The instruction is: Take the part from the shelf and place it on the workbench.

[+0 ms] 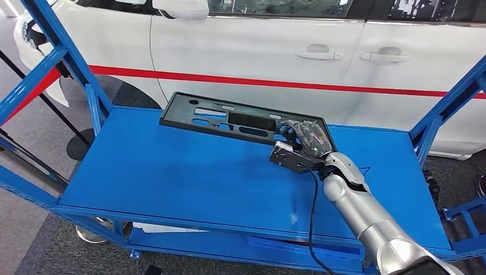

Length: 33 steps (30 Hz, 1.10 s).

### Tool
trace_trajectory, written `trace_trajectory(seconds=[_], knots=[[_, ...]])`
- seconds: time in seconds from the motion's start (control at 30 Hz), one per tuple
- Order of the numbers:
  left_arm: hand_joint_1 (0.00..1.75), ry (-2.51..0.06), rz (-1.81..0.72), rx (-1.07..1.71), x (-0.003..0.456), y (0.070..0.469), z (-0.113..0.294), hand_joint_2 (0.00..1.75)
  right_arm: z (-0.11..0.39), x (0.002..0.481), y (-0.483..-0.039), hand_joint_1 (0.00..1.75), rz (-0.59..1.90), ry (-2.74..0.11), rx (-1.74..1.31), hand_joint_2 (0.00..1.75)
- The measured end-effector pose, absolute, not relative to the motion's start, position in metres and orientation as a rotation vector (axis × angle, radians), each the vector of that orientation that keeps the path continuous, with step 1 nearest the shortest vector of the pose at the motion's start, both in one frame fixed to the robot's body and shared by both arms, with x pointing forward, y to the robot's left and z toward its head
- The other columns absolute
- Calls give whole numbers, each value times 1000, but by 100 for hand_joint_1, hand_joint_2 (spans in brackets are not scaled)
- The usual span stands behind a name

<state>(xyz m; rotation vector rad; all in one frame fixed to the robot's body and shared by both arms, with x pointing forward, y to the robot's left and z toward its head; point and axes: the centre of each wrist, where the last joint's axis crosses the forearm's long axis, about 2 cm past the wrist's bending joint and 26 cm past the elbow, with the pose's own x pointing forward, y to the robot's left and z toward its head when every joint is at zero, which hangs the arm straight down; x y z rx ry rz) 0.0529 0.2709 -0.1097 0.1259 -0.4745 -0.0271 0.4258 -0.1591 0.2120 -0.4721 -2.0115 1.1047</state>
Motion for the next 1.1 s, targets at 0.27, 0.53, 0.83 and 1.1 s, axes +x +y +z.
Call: trace_trajectory(seconds=[0.27, 0.53, 0.83, 1.1], knots=[[0, -469, -15, 136, 51, 271, -110, 175, 216, 428, -155, 175, 1123, -2019, -456, 175], [0, -473, -7, 142, 48, 272, -110, 175, 217, 430, -149, 175, 1132, -2026, -421, 175], [0, -477, 0, 150, 48, 272, -110, 175, 222, 435, -146, 175, 1118, -2039, -419, 175], [0, -476, 16, 153, 47, 270, -110, 175, 227, 436, -132, 175, 1124, -2040, -407, 175]])
